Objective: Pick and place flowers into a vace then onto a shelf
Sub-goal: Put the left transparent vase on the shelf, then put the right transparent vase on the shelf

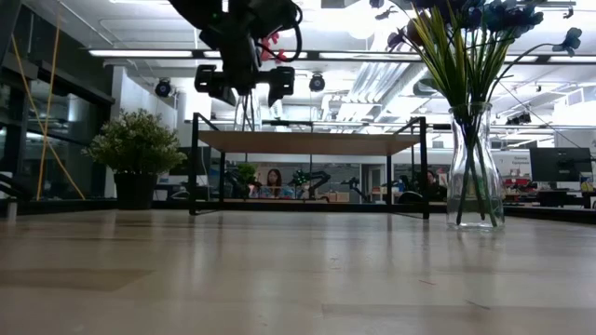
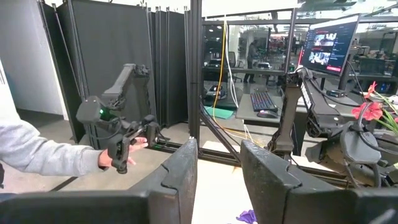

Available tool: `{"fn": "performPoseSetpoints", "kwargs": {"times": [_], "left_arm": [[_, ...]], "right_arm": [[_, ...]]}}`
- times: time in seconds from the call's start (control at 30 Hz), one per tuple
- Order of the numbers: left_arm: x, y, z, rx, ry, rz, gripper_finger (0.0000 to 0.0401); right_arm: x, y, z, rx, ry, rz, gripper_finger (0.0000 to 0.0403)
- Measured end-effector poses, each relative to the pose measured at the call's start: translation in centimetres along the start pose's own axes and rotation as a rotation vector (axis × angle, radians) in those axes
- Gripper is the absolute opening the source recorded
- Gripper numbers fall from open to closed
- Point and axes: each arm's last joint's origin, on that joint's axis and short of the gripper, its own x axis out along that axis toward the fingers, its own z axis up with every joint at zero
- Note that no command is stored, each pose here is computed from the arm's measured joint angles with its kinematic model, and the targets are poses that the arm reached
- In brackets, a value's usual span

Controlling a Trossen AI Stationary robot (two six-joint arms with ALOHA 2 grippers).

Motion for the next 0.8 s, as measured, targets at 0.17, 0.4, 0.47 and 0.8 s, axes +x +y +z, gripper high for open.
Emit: {"fn": "performPoseSetpoints", "kwargs": {"times": [0.17, 0.4, 0.47, 0.8], "left_arm": [[-0.5, -0.2, -0.1, 0.013, -0.005, -0.01, 0.0393], [-1.1, -0.4, -0.2, 0.019, -0.014, -0.017, 0.0392], [-1.3, -0.4, -0.3, 0.024, -0.019, -0.017, 0.0392], [-2.7, -0.6, -0.2, 0.059, -0.047, -0.03, 0.0392]], "right_arm": [[0.0, 0.0, 0.0, -0.001, 0.0, 0.0, 0.0114], [0.0, 0.0, 0.0, 0.0, 0.0, 0.001, 0.0114], [0.0, 0.0, 0.0, 0.0, 0.0, 0.001, 0.0114], [0.0, 0.0, 0.0, 0.0, 0.0, 0.002, 0.0114]]}}
